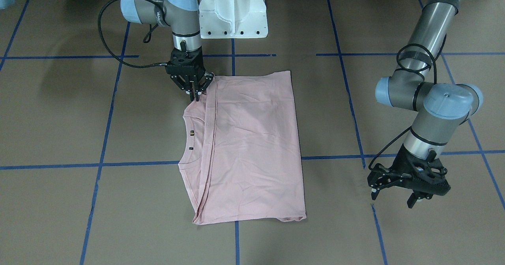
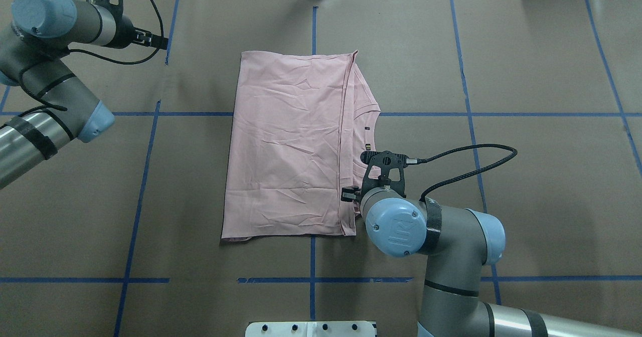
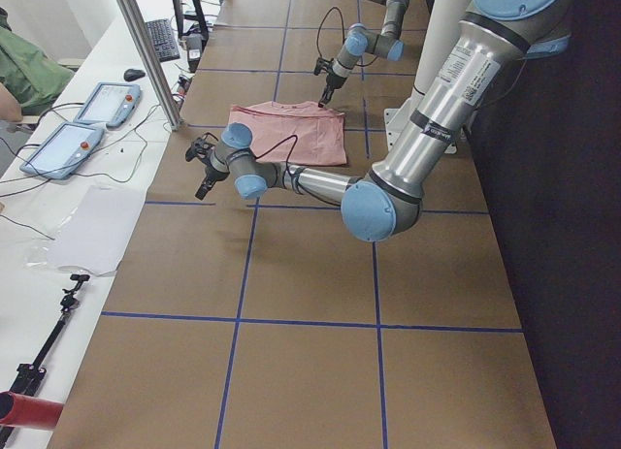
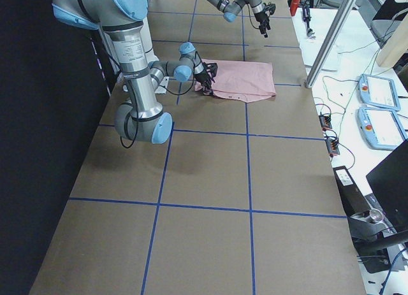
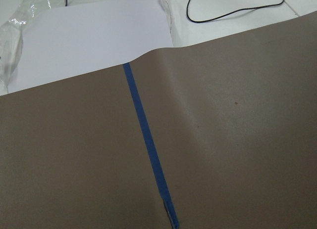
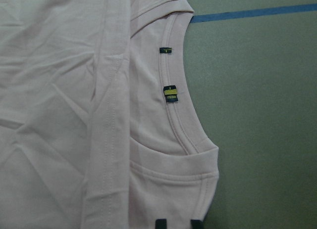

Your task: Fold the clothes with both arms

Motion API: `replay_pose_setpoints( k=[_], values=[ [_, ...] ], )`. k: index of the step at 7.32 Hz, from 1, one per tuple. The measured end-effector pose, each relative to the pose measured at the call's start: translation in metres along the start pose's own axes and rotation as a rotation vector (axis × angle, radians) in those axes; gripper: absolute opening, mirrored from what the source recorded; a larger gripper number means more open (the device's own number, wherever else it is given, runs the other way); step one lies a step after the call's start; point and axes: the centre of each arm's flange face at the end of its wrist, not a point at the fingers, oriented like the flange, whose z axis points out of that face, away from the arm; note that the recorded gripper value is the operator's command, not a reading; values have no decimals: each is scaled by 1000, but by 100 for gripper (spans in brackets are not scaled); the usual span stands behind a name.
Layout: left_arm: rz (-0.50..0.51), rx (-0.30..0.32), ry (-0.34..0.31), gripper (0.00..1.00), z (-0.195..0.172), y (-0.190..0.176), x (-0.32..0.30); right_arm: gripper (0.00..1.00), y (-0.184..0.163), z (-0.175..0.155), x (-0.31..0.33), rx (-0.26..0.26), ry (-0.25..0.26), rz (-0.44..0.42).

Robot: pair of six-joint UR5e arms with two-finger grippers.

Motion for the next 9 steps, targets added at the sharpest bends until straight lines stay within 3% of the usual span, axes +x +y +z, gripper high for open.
replay_pose_setpoints(
  k=[4, 6, 9],
  values=[
    [-2, -21, 16, 100, 1, 6, -2, 100, -16, -34, -56, -66, 103, -185],
    [-2, -26, 16, 100, 2, 9, -3, 100, -6, -33, -88, -104, 159, -278],
    [-3, -26, 16, 100, 2, 9, -3, 81, 14, -23, -97, -137, 214, -335]
  ],
)
